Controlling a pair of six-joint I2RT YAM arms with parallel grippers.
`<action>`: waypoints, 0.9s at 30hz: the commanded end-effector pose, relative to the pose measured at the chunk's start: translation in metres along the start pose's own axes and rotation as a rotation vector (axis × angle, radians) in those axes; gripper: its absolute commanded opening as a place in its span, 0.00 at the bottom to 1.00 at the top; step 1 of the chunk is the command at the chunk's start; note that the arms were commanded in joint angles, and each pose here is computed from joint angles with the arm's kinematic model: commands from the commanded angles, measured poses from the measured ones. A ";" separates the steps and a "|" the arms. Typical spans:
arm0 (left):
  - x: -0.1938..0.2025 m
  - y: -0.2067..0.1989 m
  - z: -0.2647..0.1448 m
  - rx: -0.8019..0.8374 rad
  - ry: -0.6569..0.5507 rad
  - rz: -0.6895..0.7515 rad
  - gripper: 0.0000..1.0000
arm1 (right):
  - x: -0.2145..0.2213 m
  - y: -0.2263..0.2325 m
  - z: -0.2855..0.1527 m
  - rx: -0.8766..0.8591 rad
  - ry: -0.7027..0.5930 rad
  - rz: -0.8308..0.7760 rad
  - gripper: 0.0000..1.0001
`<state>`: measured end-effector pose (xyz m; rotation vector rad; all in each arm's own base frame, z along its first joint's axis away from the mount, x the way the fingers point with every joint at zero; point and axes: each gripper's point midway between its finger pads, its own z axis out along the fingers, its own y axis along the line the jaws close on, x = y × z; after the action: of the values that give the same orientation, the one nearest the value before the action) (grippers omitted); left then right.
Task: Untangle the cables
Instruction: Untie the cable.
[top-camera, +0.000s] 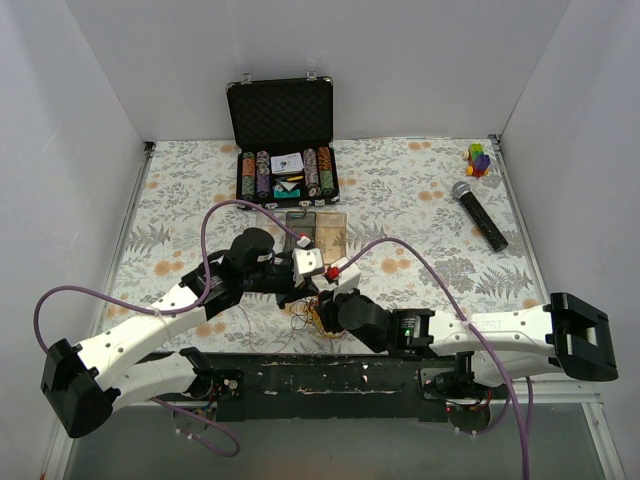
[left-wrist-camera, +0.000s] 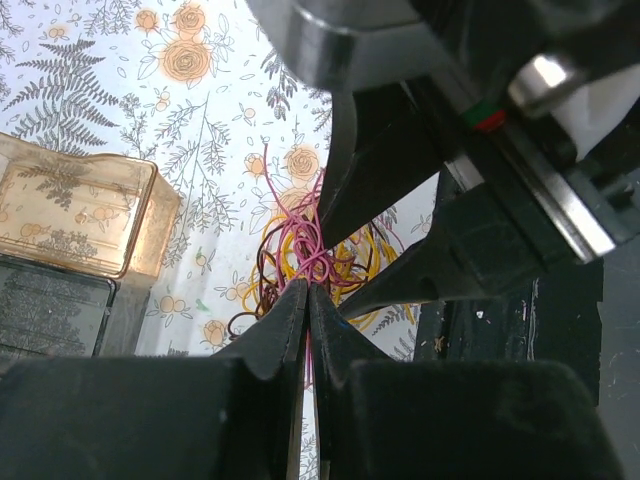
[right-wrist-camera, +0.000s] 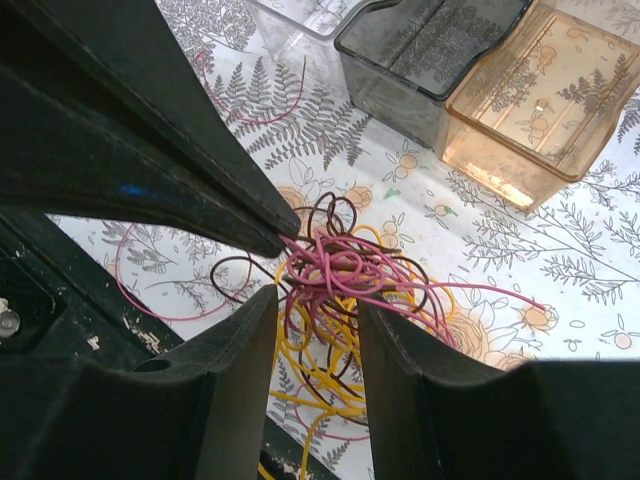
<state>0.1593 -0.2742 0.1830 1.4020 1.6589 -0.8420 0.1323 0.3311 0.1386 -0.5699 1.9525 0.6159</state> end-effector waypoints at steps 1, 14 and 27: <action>-0.022 -0.001 -0.007 -0.007 -0.047 0.017 0.00 | -0.037 0.012 0.006 0.018 -0.111 0.087 0.45; -0.030 -0.001 -0.013 -0.019 -0.054 0.014 0.00 | -0.029 -0.013 0.009 0.069 -0.093 0.151 0.07; -0.057 0.023 -0.054 -0.211 -0.040 0.099 0.00 | 0.042 -0.056 -0.031 0.090 0.070 0.177 0.01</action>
<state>0.1601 -0.2745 0.2117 1.3985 1.6354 -0.7861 0.1297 0.3089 0.1624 -0.3238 1.9555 0.8651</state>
